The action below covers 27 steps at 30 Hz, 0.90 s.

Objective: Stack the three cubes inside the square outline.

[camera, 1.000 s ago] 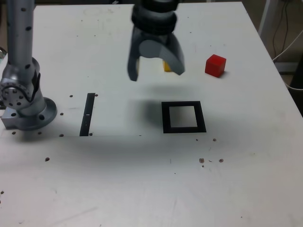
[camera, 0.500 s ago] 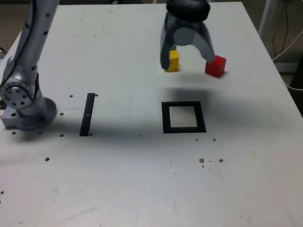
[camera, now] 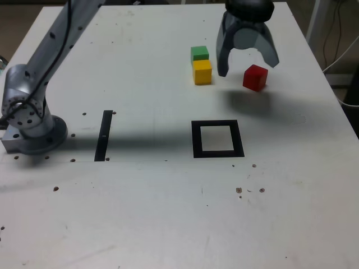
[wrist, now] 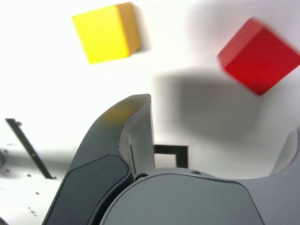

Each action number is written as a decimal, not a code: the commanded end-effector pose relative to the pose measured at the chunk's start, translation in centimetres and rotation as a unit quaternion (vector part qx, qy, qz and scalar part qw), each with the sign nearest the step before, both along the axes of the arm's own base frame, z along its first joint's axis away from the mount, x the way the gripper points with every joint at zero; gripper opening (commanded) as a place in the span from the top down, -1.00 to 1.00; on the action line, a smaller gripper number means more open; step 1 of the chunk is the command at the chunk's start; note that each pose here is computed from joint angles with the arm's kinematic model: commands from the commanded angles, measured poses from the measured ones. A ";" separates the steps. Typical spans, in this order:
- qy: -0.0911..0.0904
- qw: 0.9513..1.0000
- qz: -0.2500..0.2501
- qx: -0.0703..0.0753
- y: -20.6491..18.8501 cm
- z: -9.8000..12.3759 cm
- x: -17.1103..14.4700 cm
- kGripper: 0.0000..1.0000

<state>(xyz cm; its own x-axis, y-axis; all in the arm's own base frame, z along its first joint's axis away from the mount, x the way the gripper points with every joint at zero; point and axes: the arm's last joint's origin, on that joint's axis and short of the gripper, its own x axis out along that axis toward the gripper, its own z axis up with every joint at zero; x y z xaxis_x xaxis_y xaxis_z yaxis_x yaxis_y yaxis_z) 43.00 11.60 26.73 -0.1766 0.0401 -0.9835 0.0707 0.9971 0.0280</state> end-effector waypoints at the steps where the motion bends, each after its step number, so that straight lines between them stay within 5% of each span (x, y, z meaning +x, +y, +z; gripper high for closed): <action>1: 0.004 1.000 0.000 -0.004 0.8 -0.6 0.5 -0.98; 15: -0.018 1.000 -0.012 -0.003 4.3 -1.7 2.1 -0.98; 27: -0.009 0.998 -0.070 -0.004 4.6 -2.0 2.1 -0.98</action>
